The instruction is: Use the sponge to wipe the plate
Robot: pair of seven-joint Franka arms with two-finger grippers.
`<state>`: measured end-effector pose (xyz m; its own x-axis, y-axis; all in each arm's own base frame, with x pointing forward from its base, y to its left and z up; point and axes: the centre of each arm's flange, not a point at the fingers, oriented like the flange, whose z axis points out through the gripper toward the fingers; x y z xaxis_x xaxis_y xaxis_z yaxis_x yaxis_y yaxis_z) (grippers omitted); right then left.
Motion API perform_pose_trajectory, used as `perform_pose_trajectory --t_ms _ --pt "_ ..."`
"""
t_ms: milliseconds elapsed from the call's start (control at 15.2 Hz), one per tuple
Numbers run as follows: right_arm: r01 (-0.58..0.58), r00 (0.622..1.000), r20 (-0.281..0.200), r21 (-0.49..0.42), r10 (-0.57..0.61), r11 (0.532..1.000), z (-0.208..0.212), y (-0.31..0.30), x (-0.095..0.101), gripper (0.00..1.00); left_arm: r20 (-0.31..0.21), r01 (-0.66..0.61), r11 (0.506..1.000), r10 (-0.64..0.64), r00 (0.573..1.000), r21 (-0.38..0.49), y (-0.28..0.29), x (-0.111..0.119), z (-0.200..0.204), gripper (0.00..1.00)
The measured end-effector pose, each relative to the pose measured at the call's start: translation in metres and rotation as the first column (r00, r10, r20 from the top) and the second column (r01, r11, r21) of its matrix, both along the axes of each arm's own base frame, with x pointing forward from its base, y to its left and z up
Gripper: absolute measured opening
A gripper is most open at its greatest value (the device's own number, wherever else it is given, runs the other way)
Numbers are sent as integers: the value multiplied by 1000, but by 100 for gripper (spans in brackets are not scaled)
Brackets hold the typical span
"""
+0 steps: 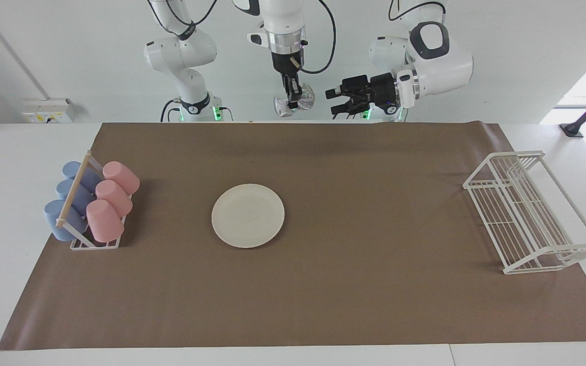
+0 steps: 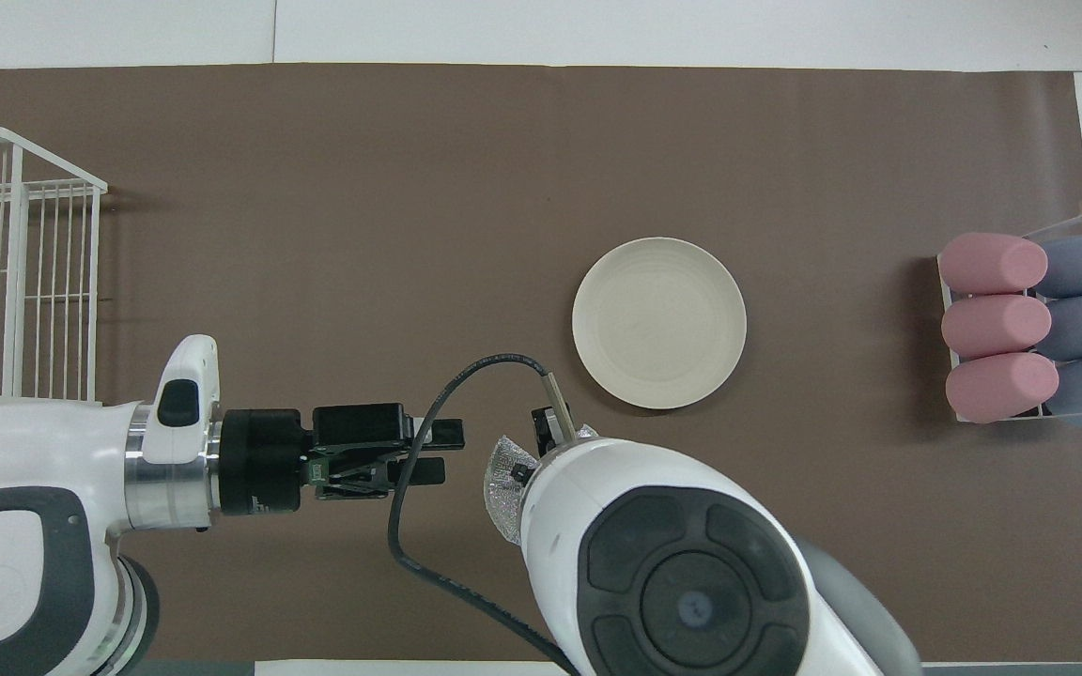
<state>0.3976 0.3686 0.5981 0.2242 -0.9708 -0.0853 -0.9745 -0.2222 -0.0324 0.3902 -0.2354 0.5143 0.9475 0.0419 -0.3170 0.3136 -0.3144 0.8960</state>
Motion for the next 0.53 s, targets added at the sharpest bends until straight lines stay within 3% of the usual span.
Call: perform_pose_trajectory --t_ms 263,526 --pt "0 1000 0 0 0 1000 0 0 0 9 11 31 999 -31 999 11 -34 -19 -2 99" --pt "0 1000 0 0 0 1000 0 0 0 9 -7 32 999 -32 999 -2 -25 -15 -4 96"
